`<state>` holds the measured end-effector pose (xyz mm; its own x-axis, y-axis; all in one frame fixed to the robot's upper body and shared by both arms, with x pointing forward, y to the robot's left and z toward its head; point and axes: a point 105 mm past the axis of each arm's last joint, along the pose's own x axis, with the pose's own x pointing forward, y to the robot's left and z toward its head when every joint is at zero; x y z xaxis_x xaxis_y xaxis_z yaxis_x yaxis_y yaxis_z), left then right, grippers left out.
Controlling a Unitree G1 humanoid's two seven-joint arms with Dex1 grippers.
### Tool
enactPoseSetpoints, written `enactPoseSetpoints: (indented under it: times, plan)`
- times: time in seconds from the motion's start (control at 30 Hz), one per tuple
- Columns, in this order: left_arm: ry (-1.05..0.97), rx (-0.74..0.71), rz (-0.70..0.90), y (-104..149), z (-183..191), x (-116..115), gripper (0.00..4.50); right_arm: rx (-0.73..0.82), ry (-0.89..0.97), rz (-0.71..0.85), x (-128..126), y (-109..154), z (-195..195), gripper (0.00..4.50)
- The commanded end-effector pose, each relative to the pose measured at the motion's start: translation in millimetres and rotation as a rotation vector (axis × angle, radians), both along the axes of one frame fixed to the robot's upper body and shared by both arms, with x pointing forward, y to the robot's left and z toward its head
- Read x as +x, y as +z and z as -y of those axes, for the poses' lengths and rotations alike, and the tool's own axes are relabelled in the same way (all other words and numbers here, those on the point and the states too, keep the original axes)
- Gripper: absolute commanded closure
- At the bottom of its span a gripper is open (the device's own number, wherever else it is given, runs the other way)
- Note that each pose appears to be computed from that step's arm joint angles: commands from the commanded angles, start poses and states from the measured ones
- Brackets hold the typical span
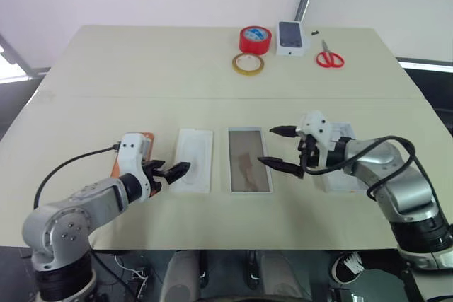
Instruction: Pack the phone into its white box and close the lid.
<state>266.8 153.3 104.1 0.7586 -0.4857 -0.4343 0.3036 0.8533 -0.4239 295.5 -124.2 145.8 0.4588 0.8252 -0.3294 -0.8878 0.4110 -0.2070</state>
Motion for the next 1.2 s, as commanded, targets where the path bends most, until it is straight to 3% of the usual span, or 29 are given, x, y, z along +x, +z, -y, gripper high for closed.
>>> enactPoseSetpoints:
  times: [0.03, 0.13, 0.33, 0.5, 0.57, 0.67, 0.83, 1.2]
  plan:
    - [-0.064, -0.060, -0.048, -4.6, 18.5, -5.8, 0.25, -0.067, 0.089, 0.065, -11.2, 6.4, -8.6, 0.00]
    - [-0.041, -0.064, -0.063, -6.5, 16.7, -2.2, 1.26, -0.093, 0.139, 0.060, -18.7, 4.0, -13.6, 0.00]
    - [-0.002, -0.098, -0.055, -2.8, 11.1, 6.2, 4.30, -0.195, 0.274, 0.021, -44.8, -12.0, -21.4, 0.00]
    - [0.021, -0.095, -0.039, 0.0, 6.3, 11.1, 4.41, -0.302, 0.313, 0.007, -50.3, -35.7, -24.0, 0.00]
    - [0.042, -0.121, -0.006, 6.8, 2.9, 15.2, 4.50, -0.328, 0.316, 0.007, -49.7, -43.3, -25.4, 0.53]
    - [0.071, -0.180, 0.041, 18.2, -1.3, 20.6, 4.50, -0.340, 0.309, 0.005, -47.1, -49.9, -28.6, 1.82]
    - [0.092, -0.197, 0.099, 32.5, -11.5, 24.9, 4.50, -0.327, 0.297, 0.027, -36.7, -45.0, -40.3, 4.34]
    - [0.180, -0.304, 0.188, 61.6, -26.9, 41.2, 4.50, -0.316, 0.332, 0.132, -15.3, -37.6, -89.1, 4.43]
